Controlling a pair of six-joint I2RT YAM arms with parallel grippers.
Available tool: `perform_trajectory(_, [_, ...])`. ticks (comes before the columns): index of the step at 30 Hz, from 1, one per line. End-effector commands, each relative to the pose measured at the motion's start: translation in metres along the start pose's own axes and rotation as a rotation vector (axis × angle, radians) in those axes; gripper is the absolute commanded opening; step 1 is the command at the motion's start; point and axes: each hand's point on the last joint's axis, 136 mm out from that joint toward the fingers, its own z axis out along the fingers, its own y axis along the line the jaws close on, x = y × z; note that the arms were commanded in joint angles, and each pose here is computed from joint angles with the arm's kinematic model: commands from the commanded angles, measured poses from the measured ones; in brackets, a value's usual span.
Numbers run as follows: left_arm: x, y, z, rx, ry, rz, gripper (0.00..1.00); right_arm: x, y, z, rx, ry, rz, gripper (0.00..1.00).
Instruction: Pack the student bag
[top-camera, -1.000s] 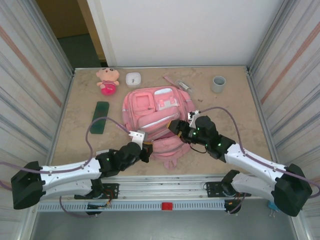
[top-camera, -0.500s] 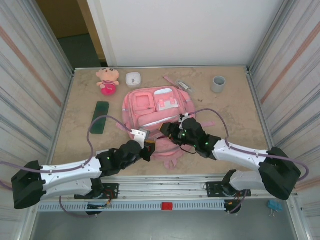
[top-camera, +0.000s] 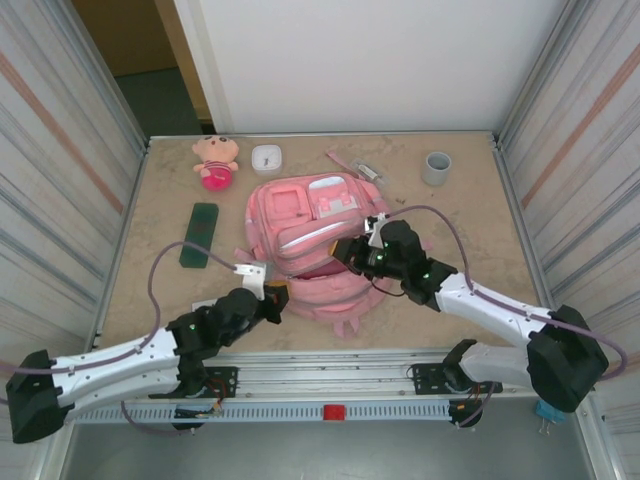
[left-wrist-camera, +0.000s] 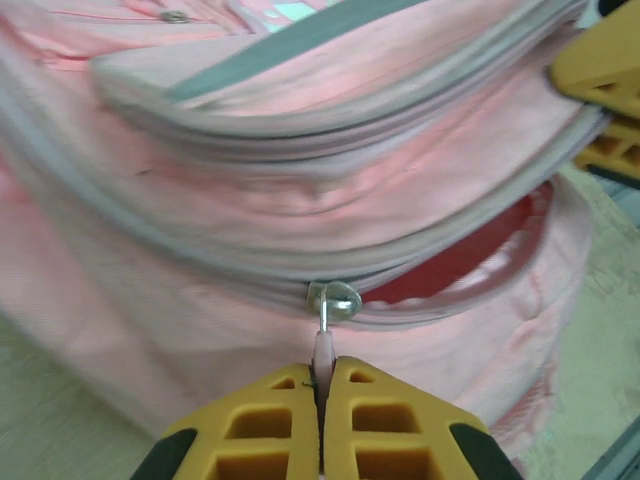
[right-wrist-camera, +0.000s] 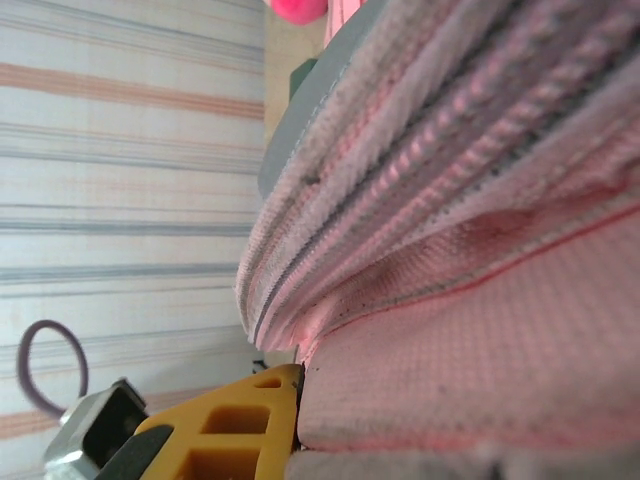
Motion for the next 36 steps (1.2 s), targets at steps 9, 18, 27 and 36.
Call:
perform_trajectory(9, [-0.024, -0.012, 0.0, 0.089, -0.085, 0.002, 0.0, 0.007, 0.011, 0.007, -0.026, -0.072, 0.02, 0.62])
perform_trajectory(18, [-0.028, -0.022, 0.009, 0.087, -0.058, 0.017, 0.0, 0.015, 0.013, 0.037, 0.036, -0.071, -0.022, 0.41])
perform_trajectory(27, [-0.033, 0.031, 0.012, -0.1, -0.077, -0.055, 0.0, -0.002, 0.03, -0.008, 0.028, -0.013, -0.177, 0.07])
perform_trajectory(36, [-0.046, 0.08, 0.015, -0.191, -0.097, -0.092, 0.0, -0.01, 0.083, -0.044, -0.12, 0.199, -0.273, 0.03])
